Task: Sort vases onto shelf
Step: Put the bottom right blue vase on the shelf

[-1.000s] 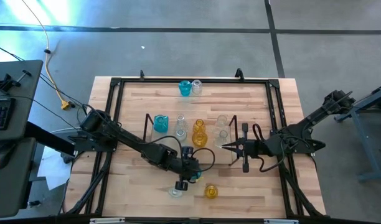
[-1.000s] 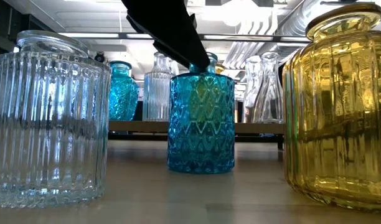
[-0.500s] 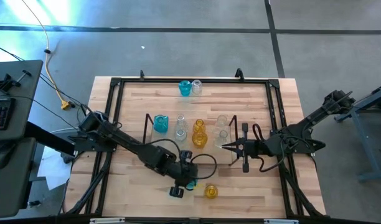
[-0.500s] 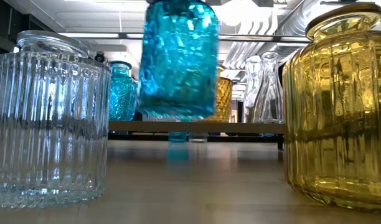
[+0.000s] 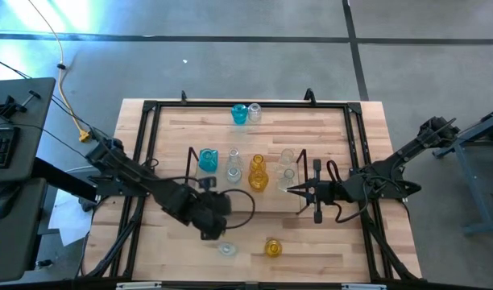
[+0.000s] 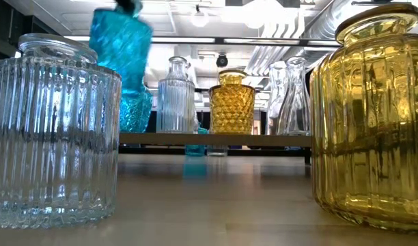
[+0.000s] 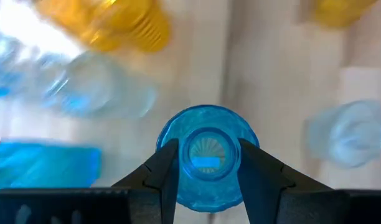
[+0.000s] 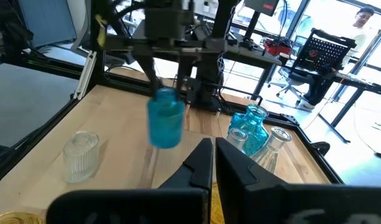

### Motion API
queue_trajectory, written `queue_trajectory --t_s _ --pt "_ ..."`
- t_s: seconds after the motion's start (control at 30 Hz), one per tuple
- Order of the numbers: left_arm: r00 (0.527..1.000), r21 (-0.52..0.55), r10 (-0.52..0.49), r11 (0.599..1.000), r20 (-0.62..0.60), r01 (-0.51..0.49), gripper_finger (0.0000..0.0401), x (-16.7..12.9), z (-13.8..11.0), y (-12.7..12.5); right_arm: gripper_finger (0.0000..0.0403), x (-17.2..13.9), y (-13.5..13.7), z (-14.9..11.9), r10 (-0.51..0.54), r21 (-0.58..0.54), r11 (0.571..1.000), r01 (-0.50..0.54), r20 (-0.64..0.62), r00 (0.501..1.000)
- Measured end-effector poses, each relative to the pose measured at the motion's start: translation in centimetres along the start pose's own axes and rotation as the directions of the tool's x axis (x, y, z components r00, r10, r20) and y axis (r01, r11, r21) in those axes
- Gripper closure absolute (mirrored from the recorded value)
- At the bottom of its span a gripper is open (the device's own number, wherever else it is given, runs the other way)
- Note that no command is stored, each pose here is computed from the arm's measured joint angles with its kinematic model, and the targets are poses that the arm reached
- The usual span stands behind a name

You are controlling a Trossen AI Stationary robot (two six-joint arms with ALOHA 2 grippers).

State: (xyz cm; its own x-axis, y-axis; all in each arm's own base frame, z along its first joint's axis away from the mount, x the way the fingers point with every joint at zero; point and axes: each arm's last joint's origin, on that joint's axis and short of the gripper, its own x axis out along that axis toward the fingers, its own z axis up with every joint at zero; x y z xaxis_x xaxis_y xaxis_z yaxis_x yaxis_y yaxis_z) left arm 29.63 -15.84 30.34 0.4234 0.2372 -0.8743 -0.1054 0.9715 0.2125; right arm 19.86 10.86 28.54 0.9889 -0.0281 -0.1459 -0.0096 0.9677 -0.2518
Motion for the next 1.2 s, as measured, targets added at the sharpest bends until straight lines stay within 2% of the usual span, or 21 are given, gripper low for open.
queue_trajectory --t_s 0.17,0.43,0.77,1.2 --pt "0.992 -0.018 0.116 0.993 -0.045 -0.117 0.0283 0.5 -1.0 0.8 0.0403 0.0 0.0 0.0 0.0 0.003 1.0 0.0 0.0 1.0" --pt "0.983 -0.072 0.157 0.984 -0.097 -0.164 0.0283 2.8 -2.9 2.6 0.0403 0.0 0.0 0.0 0.001 0.004 1.0 -0.001 0.0 1.0" --pt "0.991 -0.196 0.117 0.972 -0.058 -0.127 0.0283 3.2 -4.1 5.3 0.0403 0.0 0.0 0.0 0.001 0.006 1.0 -0.001 0.003 1.0" --pt "0.99 -0.191 0.129 0.972 -0.061 -0.138 0.0267 4.0 -4.5 6.1 0.0403 0.0 0.0 0.0 0.002 0.004 1.0 -0.002 0.001 1.0"
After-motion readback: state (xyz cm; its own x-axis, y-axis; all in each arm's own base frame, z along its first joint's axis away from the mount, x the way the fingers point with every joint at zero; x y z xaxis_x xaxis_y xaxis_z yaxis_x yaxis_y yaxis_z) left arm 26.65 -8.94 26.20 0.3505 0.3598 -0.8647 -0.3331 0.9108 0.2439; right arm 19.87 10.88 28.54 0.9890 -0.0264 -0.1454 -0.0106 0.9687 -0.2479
